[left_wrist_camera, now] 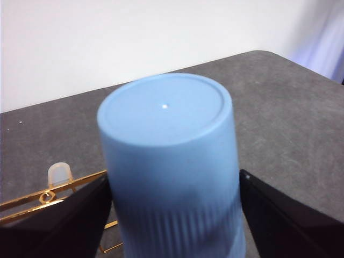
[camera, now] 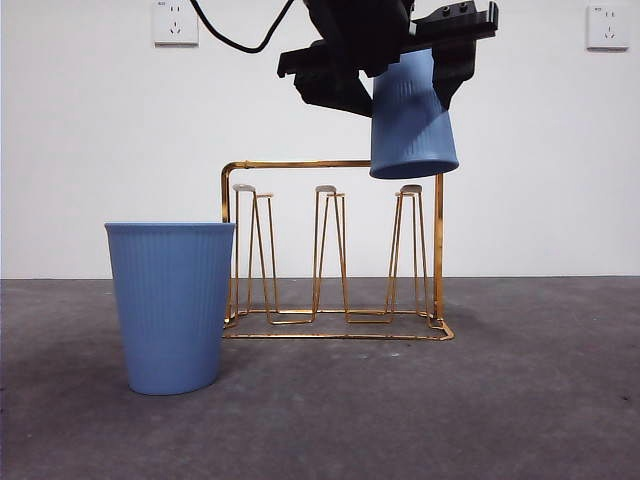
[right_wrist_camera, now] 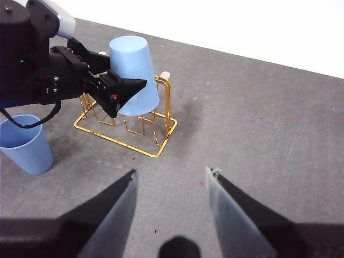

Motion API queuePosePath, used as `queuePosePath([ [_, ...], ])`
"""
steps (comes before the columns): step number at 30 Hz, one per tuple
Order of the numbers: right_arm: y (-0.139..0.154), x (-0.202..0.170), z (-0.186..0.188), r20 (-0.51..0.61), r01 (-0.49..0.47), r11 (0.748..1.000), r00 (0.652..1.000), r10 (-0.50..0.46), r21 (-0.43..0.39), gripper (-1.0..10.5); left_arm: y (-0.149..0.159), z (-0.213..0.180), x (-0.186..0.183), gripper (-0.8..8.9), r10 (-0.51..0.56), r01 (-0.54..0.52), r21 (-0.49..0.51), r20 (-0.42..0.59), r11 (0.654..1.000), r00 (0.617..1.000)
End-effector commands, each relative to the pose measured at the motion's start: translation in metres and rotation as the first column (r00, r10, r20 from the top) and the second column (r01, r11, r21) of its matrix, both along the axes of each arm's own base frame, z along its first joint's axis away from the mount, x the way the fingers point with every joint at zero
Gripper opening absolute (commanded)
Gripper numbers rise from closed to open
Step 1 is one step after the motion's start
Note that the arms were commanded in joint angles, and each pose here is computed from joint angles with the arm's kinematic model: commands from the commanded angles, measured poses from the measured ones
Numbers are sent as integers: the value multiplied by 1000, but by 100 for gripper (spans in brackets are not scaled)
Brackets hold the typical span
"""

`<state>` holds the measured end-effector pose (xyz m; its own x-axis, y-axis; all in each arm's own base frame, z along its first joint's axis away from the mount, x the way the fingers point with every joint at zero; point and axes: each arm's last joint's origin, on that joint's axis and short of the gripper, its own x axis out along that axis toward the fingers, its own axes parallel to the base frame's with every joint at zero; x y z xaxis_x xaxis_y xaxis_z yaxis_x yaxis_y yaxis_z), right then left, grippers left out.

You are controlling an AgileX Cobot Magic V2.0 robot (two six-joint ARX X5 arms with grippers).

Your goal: Pick up cup 1,put cup 1 in the cup rack,pick up cup 2,put cup 2 in the cup rack

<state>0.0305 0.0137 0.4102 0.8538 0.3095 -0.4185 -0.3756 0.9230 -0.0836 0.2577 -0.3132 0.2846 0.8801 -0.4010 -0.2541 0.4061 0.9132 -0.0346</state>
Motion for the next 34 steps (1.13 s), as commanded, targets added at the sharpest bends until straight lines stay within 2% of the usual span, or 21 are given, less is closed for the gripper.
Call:
queuePosePath([
  [1,1,1,-1,2,-2,1000,1000,2,-2,219,-3,-6,3,-6,10,-10,-7,-7,1000,1000],
  [34,1,1,-1,2,-4,1000,1000,4,-5,218,-19,-76,19,-6,75,-67,61,-151,996,986],
])
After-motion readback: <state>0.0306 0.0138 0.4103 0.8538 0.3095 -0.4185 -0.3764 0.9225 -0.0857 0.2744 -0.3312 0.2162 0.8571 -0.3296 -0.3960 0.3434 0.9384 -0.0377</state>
